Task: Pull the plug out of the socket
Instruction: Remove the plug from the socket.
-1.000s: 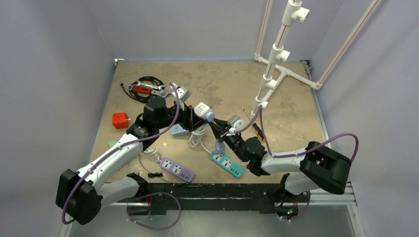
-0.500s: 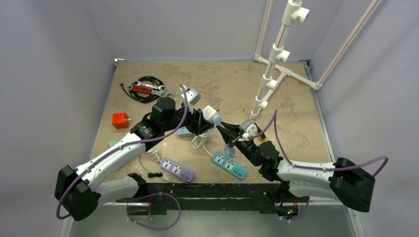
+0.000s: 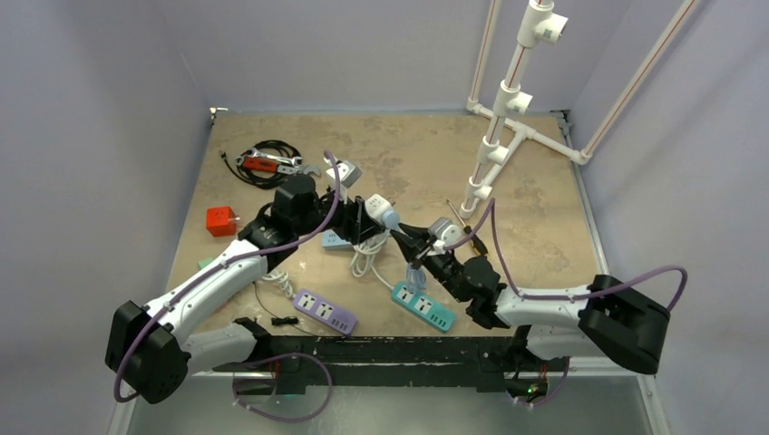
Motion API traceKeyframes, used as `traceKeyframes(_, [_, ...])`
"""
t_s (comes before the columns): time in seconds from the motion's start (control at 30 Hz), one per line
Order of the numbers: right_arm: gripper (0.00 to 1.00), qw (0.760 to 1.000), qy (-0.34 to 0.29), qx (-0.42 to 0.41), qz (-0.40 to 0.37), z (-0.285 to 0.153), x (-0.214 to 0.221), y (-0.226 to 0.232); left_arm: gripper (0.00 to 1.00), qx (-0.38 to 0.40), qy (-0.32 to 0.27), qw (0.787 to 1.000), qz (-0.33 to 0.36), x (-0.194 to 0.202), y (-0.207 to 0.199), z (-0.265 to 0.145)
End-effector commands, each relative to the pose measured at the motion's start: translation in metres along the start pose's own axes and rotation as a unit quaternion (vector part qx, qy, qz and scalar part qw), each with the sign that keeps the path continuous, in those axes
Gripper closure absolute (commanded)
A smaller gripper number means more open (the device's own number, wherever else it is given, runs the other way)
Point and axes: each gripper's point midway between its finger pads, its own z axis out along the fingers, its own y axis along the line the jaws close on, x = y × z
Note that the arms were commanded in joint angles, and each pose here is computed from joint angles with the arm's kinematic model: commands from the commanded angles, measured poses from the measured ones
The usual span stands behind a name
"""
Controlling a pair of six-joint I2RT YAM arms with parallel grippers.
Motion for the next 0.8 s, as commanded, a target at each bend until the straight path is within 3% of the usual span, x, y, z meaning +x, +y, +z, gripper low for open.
traceKeyframes(0.0, [1.0,0.994,-0.032,0.101,0.012,0.015,-0.014,-0.036,1.0,0.021,-0.092,0.995,0.024,-0.051,-0.003,-0.024])
traceKeyframes(0.27, [1.0,0.992,0.06,0.114,-0.007,0.045,0.043,-0.033,1.0,0.098,-0.119,0.987,0.038,-0.065,-0.037,-0.041])
traceKeyframes(0.5, [1.0,0.993,0.056,0.104,-0.004,0.046,0.039,-0.029,1.0,0.082,-0.113,0.989,0.042,-0.063,-0.031,-0.04])
traceKeyframes(0.63, [1.0,0.994,0.013,0.108,0.008,0.037,0.008,-0.034,1.0,-0.035,-0.072,0.996,0.041,-0.046,0.017,-0.031])
traceKeyframes(0.77, [1.0,0.995,-0.048,0.089,0.025,0.023,-0.035,-0.033,1.0,-0.16,-0.031,0.986,0.045,-0.026,0.064,-0.03])
